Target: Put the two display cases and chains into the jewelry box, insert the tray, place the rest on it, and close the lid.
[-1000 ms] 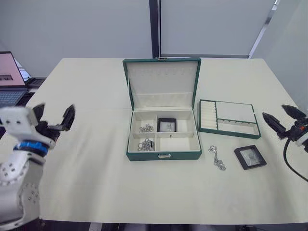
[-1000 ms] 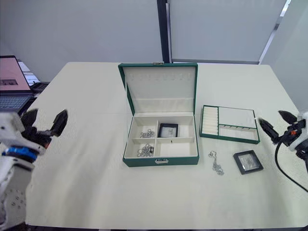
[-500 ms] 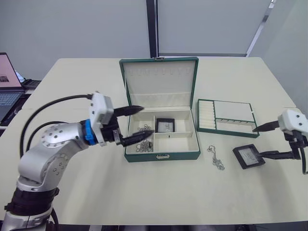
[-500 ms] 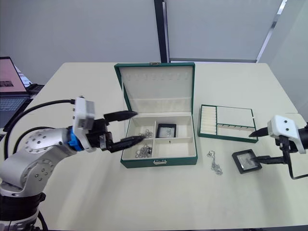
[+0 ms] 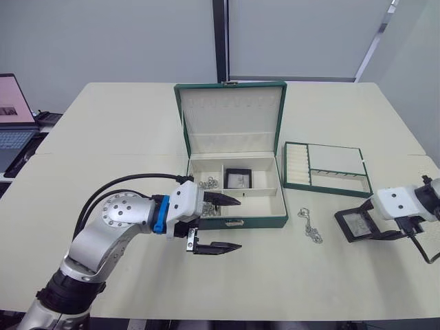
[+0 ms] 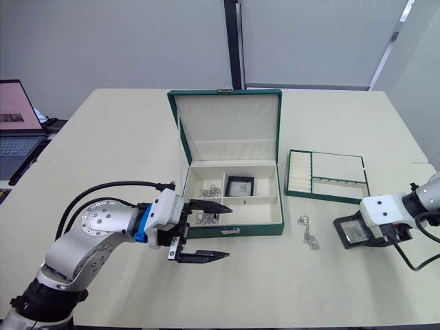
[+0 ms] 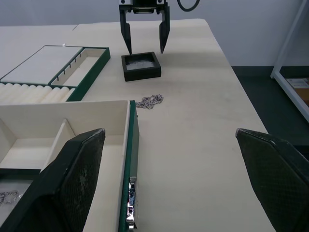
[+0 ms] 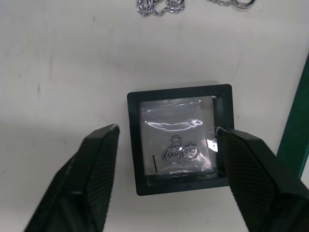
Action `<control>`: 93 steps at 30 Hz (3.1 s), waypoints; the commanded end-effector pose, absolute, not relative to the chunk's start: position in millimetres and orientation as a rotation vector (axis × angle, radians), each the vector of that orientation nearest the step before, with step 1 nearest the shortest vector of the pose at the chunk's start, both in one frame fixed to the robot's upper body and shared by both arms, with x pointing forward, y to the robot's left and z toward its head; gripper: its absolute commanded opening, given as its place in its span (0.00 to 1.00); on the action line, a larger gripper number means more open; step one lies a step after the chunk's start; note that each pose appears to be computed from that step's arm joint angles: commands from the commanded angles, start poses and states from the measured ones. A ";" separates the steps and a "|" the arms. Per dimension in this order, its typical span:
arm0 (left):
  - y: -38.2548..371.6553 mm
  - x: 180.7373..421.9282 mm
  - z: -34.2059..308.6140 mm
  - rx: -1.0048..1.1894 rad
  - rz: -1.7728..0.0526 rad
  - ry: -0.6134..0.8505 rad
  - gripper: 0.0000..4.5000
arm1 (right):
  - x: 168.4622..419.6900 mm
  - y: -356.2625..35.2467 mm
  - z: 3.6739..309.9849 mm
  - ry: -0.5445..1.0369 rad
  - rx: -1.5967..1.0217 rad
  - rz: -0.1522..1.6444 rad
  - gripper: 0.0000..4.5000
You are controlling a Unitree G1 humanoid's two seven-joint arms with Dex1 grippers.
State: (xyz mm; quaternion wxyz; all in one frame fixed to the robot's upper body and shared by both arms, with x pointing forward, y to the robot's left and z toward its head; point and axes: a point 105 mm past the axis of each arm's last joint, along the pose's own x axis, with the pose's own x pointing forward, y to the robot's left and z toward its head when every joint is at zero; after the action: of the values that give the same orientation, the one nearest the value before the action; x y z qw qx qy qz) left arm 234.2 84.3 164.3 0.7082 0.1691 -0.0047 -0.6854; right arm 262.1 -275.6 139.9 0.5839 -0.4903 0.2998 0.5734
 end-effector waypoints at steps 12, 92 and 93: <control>71.2 234.8 172.9 0.411 -1.533 -0.083 1.00 | 257.1 -273.8 132.5 0.698 -1.161 1.348 0.48; 148.6 214.8 172.2 0.190 -0.867 -0.088 1.00 | 289.4 -38.8 245.6 0.468 -0.752 1.566 0.00; 148.2 213.5 170.4 0.188 -0.864 -0.085 1.00 | 290.9 -37.1 242.0 0.487 -0.748 1.564 0.00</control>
State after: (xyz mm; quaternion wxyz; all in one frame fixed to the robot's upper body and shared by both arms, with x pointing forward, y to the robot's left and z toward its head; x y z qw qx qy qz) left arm 218.0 151.9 162.5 0.9044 0.0745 -0.0196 -0.4197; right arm 287.7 -39.1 236.3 0.6126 -0.3182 0.2137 0.6913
